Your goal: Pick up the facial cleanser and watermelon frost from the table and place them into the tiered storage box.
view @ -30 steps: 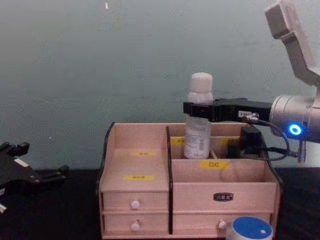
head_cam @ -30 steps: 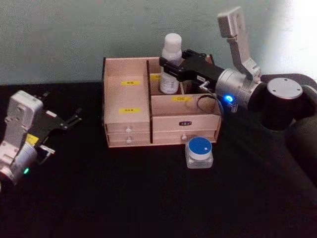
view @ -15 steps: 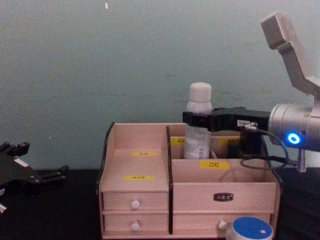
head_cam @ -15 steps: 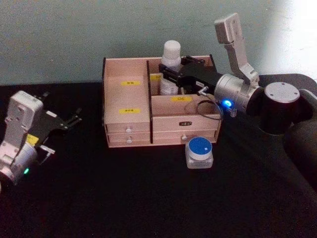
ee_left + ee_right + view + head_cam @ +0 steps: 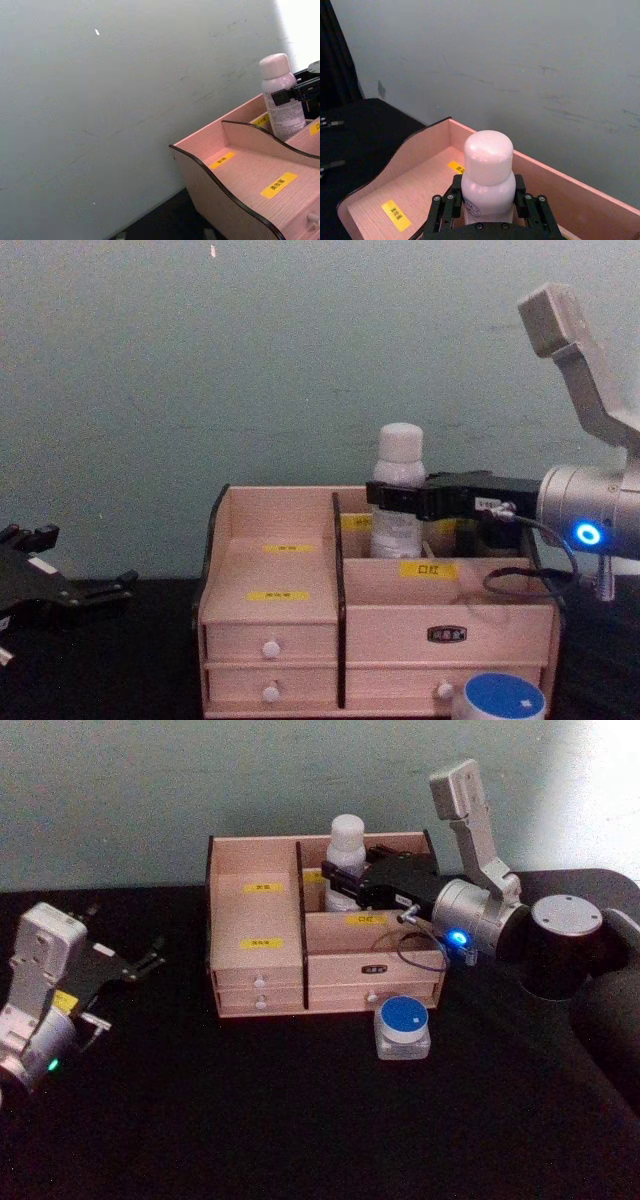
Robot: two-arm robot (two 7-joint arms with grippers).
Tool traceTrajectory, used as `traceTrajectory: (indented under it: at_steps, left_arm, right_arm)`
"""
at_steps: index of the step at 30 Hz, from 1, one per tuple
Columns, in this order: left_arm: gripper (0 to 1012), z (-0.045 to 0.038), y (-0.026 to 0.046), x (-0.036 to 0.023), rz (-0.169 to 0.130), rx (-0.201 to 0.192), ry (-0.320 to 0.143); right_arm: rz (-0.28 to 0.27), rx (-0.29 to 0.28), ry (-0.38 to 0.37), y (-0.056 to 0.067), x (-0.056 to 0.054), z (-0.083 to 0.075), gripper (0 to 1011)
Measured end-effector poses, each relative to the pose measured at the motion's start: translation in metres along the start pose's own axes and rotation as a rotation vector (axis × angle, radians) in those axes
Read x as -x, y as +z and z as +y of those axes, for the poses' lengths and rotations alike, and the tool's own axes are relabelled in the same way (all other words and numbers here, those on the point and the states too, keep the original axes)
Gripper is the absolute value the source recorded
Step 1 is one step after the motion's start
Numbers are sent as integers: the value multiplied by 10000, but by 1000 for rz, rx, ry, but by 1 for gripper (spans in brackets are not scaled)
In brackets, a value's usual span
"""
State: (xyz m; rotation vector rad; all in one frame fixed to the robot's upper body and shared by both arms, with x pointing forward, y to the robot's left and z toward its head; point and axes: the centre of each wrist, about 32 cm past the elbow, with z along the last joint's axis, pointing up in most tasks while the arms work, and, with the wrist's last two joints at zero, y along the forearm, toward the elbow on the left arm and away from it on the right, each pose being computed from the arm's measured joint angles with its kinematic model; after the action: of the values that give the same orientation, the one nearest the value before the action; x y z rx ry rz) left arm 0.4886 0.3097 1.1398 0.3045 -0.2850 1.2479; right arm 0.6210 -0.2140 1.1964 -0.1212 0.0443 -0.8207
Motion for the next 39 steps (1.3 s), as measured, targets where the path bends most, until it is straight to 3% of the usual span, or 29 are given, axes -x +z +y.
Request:
traceTrajectory:
  at_steps: [26,39]
  left_arm:
    - [1001,0,0,0,0,0,0]
    - [1001,0,0,0,0,0,0]
  right_arm:
    - [-10,10,-4,-34,6,-13,604]
    - [-9,9,-4,-28,5,-12,966]
